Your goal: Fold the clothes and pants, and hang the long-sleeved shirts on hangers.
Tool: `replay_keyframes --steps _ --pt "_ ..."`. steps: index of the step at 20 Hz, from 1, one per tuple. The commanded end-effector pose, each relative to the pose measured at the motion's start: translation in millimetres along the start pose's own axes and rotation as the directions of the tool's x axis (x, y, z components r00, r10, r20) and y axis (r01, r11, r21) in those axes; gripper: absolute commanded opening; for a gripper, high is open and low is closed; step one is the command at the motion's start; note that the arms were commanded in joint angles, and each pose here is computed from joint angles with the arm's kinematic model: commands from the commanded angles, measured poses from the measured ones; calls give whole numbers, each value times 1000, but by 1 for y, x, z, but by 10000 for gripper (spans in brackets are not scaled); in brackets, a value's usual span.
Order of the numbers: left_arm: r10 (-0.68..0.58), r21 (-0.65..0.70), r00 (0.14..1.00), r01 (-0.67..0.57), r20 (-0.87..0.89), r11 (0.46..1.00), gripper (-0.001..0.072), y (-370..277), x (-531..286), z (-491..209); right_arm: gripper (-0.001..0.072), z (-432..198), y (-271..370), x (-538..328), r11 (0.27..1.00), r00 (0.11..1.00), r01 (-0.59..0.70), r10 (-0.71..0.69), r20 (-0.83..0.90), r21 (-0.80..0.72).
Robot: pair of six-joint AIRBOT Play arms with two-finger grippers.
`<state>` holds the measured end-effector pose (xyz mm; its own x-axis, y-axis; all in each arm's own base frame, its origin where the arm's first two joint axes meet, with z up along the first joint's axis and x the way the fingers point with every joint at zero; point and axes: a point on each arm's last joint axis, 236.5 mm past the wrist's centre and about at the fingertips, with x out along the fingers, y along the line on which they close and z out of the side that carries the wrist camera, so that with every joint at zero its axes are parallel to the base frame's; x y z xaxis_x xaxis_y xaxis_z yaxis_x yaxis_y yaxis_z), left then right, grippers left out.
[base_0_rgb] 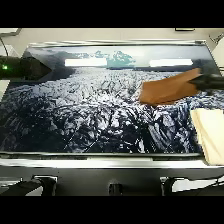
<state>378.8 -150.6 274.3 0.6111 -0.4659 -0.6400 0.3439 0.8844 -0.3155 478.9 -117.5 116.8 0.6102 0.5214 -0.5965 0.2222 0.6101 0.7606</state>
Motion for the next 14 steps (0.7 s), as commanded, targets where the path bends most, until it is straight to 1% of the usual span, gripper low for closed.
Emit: replay_keyframes --steps 1,5,10,12,14 --pt "1 3 1000 -1 2 1000 26 0 0 0 38 38 -28 -87 992 977 86 -102 186 89" --pt "1 3 1000 -1 2 1000 25 0 0 0 38 46 -58 -159 973 934 101 -164 316 206" --pt "1 3 1000 -1 2 1000 25 0 -1 0 38 42 -75 -214 945 890 92 -219 401 313" --pt "1 3 1000 -1 2 1000 25 0 0 0 38 32 -85 -227 916 879 117 -276 389 385" --pt "1 11 1000 -1 2 1000 25 0 -1 0 39 6 -109 -231 845 867 229 -402 293 483"
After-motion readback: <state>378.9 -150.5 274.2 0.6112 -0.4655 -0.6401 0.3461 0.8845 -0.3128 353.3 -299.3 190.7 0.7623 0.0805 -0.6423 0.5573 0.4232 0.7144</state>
